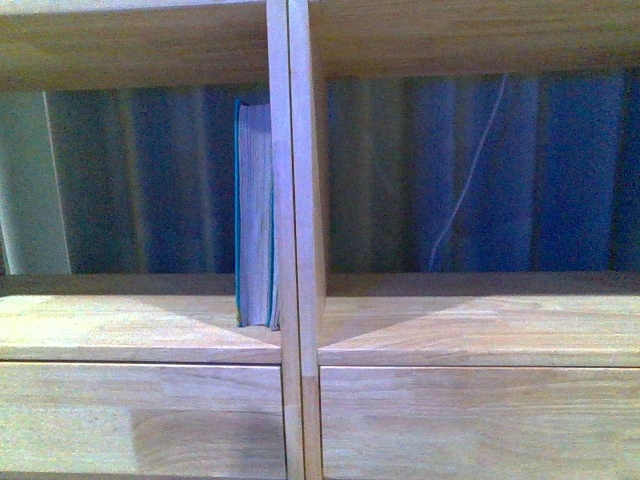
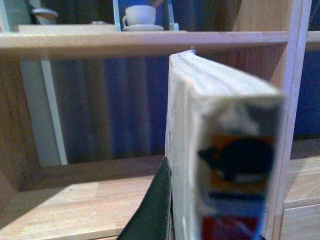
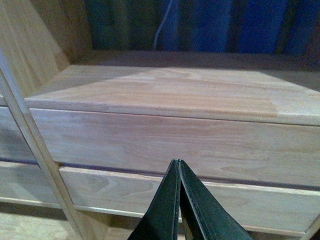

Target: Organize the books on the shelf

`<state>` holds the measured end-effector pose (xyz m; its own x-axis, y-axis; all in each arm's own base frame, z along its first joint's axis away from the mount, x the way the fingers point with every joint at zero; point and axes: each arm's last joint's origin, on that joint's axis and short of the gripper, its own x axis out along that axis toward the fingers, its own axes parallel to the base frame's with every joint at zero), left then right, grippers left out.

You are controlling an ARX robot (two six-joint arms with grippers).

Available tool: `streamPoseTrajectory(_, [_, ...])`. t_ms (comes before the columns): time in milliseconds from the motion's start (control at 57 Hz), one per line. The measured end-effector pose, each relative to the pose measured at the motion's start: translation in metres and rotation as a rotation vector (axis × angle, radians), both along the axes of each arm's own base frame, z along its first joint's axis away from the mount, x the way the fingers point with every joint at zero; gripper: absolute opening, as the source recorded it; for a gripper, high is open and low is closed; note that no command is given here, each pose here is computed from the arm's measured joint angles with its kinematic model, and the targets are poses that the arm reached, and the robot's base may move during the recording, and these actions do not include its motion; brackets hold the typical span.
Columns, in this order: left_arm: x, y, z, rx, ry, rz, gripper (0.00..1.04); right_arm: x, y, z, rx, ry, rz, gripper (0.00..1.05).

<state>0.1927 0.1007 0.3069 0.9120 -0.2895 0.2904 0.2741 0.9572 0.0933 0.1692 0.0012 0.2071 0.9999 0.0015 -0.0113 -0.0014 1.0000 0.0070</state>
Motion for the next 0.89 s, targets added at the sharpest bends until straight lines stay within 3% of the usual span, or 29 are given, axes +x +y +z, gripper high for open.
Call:
streamPoseTrajectory(175, [0.03,0.0,-0.016,0.008,0.028,-0.035,0.07,-0.012,-0.001,-0.011,0.0,-0.003,0.002,0.03])
streamPoseTrajectory(894, [0.161,-0.002,-0.034,0.08,-0.025,-0.172,0.07,-0.045,-0.001,-0.036,-0.001,-0.016,0.001,0.03])
